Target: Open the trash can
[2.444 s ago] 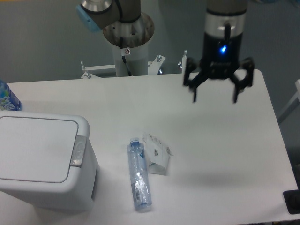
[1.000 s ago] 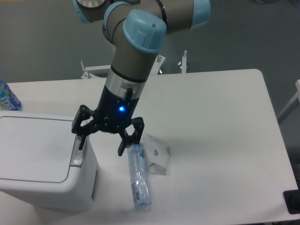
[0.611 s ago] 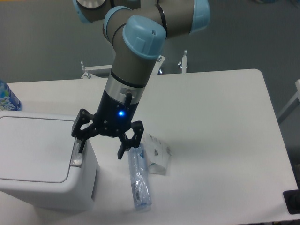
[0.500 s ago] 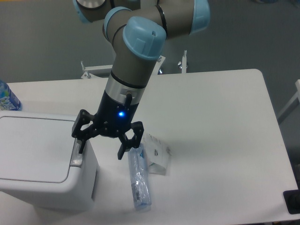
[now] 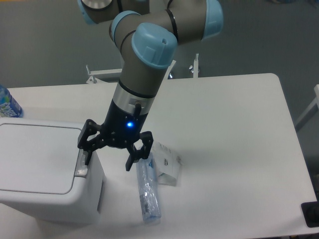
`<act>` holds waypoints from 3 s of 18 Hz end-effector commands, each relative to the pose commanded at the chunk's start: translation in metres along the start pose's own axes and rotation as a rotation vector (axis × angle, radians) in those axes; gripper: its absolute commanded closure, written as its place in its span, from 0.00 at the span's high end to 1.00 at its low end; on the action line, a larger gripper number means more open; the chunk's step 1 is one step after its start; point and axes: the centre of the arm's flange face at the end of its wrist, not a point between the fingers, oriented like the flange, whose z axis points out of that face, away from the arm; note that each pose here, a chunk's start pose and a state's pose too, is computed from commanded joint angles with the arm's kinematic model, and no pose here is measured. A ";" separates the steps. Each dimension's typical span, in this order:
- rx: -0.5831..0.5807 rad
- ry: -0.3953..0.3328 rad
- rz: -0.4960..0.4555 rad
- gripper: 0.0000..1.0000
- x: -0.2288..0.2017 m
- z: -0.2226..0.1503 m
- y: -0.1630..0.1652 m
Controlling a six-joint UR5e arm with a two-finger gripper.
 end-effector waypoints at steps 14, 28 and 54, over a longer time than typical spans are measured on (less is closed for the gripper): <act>-0.003 0.000 -0.002 1.00 0.000 0.002 0.001; -0.007 0.000 -0.003 1.00 -0.002 0.005 0.001; 0.177 -0.346 0.352 1.00 -0.080 -0.157 -0.051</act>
